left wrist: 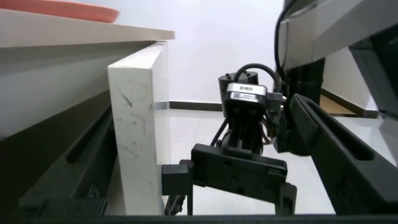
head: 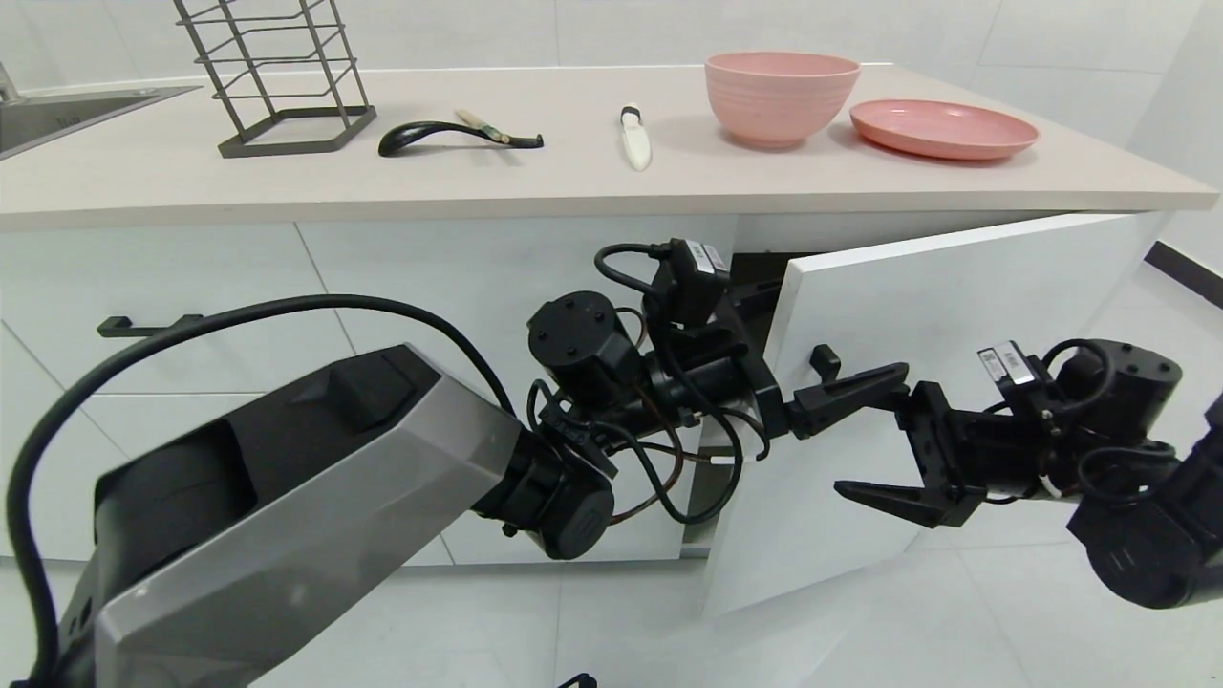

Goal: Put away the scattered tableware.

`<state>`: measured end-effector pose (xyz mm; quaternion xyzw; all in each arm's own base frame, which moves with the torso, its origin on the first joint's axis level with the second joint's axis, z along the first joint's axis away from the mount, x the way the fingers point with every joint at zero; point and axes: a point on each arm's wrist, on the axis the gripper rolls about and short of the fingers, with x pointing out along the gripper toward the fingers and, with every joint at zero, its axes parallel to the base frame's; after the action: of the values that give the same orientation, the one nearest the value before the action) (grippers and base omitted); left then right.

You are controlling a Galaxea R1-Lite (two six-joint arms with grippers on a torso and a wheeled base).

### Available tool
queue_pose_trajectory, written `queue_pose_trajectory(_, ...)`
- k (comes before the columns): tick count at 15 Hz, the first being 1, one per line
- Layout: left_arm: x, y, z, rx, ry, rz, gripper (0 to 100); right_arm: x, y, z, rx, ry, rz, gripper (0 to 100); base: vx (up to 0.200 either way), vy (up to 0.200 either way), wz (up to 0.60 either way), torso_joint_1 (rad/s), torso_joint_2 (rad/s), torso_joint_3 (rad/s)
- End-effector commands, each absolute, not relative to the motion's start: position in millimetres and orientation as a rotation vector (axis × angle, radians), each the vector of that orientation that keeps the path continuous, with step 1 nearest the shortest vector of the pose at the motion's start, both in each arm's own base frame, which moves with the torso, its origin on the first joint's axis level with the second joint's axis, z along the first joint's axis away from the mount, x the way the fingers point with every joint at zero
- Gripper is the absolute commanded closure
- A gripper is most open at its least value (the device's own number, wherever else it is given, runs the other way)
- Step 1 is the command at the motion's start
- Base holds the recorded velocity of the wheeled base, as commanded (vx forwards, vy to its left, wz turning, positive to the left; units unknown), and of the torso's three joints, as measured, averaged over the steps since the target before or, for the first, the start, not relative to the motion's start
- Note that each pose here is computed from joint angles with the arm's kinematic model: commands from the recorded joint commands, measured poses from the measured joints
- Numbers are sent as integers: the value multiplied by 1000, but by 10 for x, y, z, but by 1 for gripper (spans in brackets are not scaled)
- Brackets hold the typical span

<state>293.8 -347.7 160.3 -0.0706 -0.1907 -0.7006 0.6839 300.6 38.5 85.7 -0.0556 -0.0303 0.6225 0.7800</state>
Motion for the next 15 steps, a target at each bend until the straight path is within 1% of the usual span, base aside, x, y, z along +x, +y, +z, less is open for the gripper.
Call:
queue_pose_trajectory(1, 2913, -3507, 1599, -164, -424, -1569, 0, 2773, 221, 1039, -142, -91, 1302, 0, 0, 0, 0, 0, 0, 0)
queue_pose_trajectory(3, 2914, -3508, 1602, -164, -426, -1569, 0, 2444, 56, 1185, -166, -107, 1234, 0, 0, 0, 0, 0, 0, 0)
queue_pose_trajectory(4, 2914, -3508, 1602, -164, -426, -1569, 0, 2328, 46, 1218, -172, -112, 1226, 0, 0, 0, 0, 0, 0, 0)
queue_pose_trajectory(7, 2914, -3508, 1602, -164, -426, -1569, 0, 1811, 100, 1458, -251, -203, 1221, 0, 0, 0, 0, 0, 0, 0)
queue_pose_trajectory(8, 2914, -3508, 1602, -165, -426, -1568, 0, 1733, 108, 1493, -267, -222, 1220, 0, 0, 0, 0, 0, 0, 0)
queue_pose_trajectory(9, 2914, -3507, 1599, -165, -424, -1568, 0, 1517, 119, 1574, -312, -275, 1210, 0, 0, 0, 0, 0, 0, 0)
queue_pose_trajectory(10, 2914, -3508, 1597, -165, -422, -1568, 0, 1461, 123, 1591, -322, -288, 1208, 0, 0, 0, 0, 0, 0, 0)
queue_pose_trajectory(12, 2915, -3519, 1551, -164, -408, -1570, 0, 1195, 150, 1756, -411, -404, 1097, 0, 0, 0, 0, 0, 0, 0)
queue_pose_trajectory(13, 2914, -3518, 1547, -164, -407, -1570, 0, 1150, 163, 1795, -422, -430, 1068, 0, 0, 0, 0, 0, 0, 0)
queue_pose_trajectory(14, 2882, -3561, 1506, -172, -395, -1560, 0, 999, 188, 1897, -448, -508, 974, 0, 0, 0, 0, 0, 0, 0)
queue_pose_trajectory(15, 2881, -3568, 1504, -175, -395, -1552, 0, 931, 186, 1923, -456, -531, 943, 0, 0, 0, 0, 0, 0, 0)
